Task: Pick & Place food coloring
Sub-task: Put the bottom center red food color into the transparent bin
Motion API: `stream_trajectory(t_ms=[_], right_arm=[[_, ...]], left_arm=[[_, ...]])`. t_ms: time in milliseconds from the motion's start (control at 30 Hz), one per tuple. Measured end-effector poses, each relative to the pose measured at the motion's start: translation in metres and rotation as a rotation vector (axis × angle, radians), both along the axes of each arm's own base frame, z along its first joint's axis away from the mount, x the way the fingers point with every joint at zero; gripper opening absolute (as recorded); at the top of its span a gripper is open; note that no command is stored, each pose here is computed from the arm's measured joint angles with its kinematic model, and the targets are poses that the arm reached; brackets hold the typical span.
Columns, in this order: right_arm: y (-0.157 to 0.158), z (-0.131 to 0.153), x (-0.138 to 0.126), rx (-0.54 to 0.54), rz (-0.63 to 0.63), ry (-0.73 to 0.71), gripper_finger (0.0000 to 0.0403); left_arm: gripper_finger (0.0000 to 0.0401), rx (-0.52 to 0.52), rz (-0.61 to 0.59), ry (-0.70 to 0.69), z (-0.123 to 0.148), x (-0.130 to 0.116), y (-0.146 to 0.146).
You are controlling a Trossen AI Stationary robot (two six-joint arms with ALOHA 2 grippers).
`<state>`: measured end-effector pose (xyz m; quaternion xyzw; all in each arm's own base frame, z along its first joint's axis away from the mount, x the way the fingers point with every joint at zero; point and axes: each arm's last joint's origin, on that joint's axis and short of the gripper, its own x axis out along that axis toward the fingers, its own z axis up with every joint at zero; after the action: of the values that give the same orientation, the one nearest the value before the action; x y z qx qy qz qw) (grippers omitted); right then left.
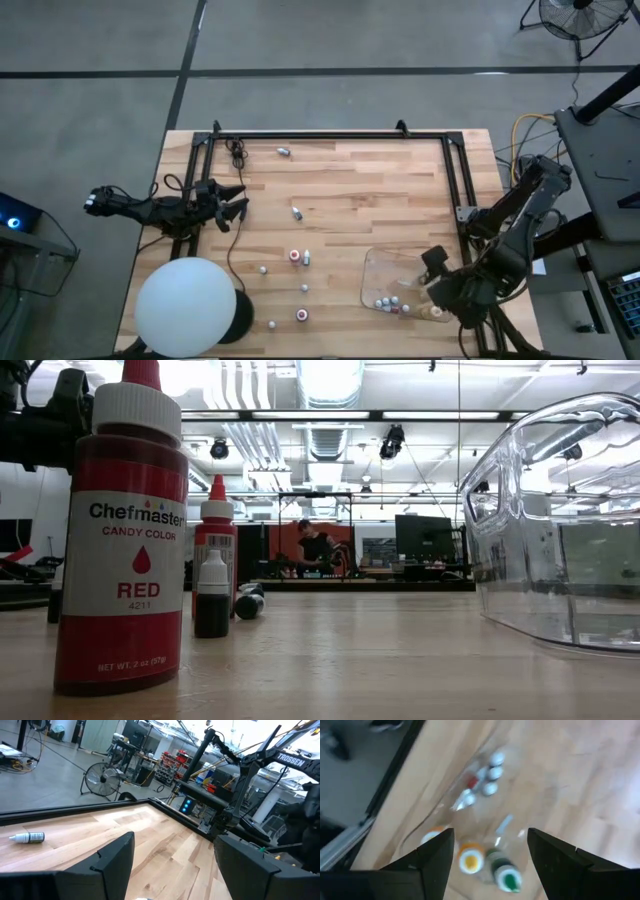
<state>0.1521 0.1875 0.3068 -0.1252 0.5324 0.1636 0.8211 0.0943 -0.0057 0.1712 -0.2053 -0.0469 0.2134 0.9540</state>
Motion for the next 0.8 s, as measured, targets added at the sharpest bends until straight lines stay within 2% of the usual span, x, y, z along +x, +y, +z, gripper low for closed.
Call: stream_trajectory(t_ms=[200, 533, 800], right_arm=[[-0.005, 0.027, 0.003, -0.045, -0.136, -0.145, 0.0254], [-0.011, 0.059, 0.009, -0.044, -0.335, -0.386, 0.0287], [-0.026, 0.069, 0.028, 0.045, -0.509, -0.411, 0.031]], left_arm=[[0.0245, 0.0, 0.0, 0.0, 0.0, 0.0, 0.0], [0.0245, 0.0, 0.0, 0.0, 0.0, 0.0, 0.0], [0.0245, 0.0, 0.0, 0.0, 0.0, 0.0, 0.0]])
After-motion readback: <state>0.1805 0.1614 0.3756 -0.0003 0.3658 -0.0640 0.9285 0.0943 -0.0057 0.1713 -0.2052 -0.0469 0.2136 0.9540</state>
